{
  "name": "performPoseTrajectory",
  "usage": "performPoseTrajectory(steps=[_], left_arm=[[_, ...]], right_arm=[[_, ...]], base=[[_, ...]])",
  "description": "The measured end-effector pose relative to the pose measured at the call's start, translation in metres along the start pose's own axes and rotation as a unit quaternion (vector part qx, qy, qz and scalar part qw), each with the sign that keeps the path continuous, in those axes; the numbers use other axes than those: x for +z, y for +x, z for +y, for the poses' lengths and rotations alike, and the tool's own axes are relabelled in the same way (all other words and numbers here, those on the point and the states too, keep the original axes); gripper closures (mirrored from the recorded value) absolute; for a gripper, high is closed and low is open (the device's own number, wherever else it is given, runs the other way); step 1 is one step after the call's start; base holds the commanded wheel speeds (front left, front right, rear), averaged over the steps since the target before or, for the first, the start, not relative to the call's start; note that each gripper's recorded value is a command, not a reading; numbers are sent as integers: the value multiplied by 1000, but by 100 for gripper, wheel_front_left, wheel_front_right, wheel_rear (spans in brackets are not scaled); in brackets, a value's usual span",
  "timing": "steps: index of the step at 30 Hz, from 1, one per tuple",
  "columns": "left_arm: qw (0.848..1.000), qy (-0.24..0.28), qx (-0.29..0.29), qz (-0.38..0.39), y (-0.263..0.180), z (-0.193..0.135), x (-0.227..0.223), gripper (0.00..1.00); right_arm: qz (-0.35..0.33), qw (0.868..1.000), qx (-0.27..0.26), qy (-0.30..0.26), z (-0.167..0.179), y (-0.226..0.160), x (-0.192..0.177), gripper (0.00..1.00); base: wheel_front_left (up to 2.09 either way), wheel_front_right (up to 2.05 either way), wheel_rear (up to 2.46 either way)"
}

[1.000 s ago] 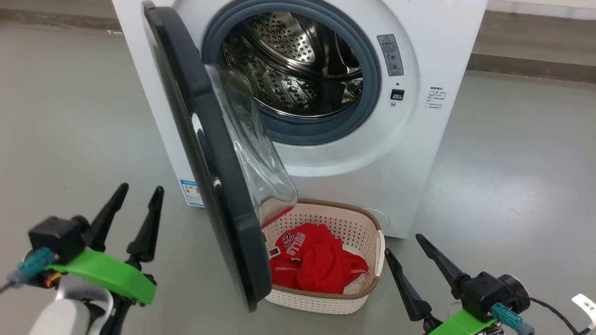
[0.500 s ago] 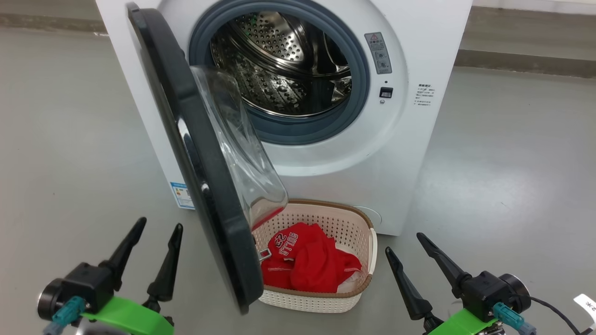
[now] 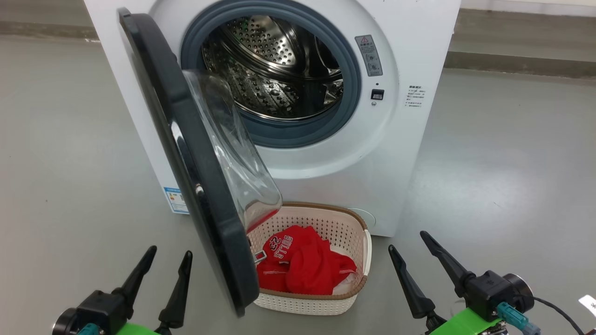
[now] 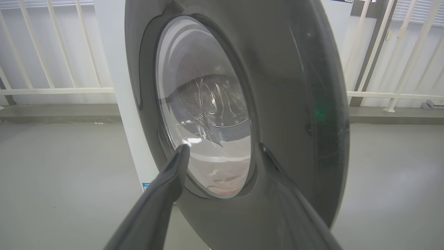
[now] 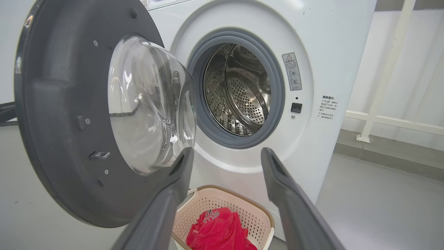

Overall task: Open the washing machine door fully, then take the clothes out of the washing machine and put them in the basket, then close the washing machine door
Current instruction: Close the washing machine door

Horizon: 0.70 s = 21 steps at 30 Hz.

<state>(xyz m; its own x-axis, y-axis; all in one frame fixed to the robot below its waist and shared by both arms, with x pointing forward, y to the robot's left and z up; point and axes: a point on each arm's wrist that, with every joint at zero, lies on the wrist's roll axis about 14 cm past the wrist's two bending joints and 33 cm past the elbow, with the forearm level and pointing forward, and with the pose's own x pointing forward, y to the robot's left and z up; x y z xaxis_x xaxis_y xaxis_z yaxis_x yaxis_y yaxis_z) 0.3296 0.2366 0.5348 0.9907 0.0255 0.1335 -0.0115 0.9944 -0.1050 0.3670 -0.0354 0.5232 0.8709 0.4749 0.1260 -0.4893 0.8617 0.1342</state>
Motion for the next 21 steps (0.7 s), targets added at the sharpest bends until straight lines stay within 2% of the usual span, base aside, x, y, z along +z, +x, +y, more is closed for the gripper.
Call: performPoseTrajectory(steps=[21], left_arm=[[1000, -9, 14, 3, -6, 1, -5, 0]], right_arm=[[2, 1000, -1, 2, 2, -5, -2, 0]], base=[[0, 0, 0]])
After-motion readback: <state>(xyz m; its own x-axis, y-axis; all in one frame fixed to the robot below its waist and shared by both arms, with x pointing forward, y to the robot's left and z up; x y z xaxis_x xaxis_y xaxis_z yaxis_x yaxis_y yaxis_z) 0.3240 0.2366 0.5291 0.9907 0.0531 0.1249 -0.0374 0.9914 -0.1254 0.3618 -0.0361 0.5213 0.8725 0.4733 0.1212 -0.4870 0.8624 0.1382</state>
